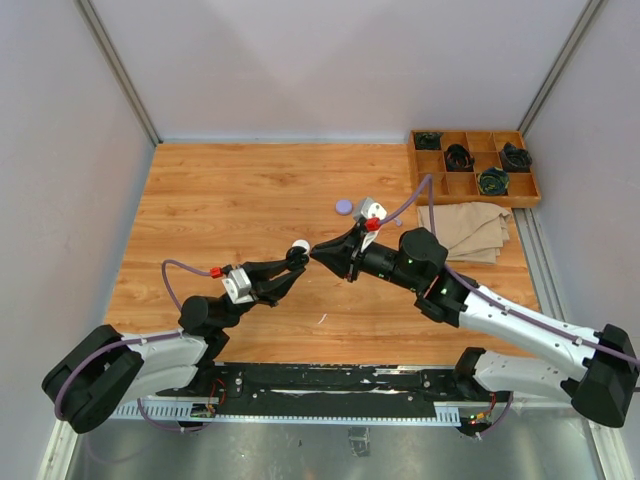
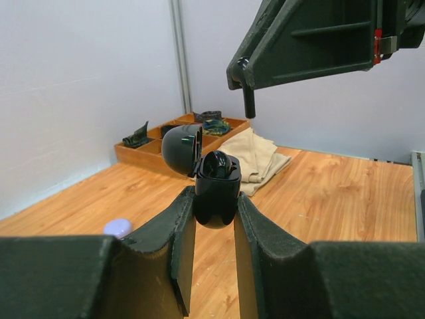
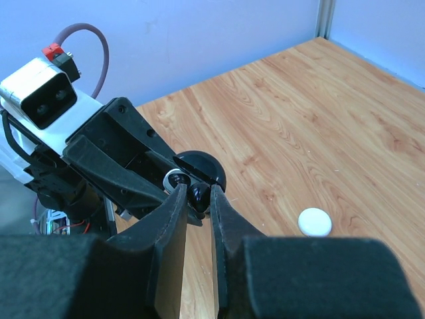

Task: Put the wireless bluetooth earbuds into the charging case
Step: Place the earbud in the charging case.

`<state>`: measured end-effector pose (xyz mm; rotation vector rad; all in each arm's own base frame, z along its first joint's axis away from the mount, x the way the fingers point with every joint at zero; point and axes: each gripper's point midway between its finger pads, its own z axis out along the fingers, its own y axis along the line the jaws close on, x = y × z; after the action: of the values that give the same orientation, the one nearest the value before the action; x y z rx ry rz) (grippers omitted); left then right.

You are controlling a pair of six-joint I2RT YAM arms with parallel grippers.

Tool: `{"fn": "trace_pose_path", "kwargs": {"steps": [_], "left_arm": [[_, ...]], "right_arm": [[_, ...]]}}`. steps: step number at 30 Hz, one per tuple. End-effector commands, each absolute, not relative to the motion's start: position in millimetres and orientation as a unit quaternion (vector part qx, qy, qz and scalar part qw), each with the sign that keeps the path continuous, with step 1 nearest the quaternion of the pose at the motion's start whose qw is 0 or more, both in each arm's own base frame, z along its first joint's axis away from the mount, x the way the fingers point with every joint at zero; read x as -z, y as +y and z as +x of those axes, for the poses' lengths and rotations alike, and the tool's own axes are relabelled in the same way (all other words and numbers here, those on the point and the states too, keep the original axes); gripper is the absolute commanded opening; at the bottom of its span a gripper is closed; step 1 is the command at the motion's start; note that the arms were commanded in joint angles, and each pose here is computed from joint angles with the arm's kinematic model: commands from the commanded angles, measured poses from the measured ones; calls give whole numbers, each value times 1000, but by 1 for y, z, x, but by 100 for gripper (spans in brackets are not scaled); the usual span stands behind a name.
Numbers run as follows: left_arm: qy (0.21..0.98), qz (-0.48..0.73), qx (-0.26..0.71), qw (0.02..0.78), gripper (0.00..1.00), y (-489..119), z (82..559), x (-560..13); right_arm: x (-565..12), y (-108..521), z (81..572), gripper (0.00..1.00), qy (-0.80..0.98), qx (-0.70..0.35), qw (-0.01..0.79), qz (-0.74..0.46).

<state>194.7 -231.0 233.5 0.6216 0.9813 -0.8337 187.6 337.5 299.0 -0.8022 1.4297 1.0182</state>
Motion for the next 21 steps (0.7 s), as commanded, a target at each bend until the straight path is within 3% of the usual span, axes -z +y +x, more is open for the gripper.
{"fn": "trace_pose_path", "kwargs": {"steps": [1, 21], "left_arm": [[449, 289, 384, 753, 0, -221, 180, -219], [444, 284, 385, 758, 0, -219, 179, -221]], "right_arm": [[-313, 348, 180, 12, 579, -467, 579, -335], [-288, 369, 176, 12, 586, -513, 538, -323]]}}
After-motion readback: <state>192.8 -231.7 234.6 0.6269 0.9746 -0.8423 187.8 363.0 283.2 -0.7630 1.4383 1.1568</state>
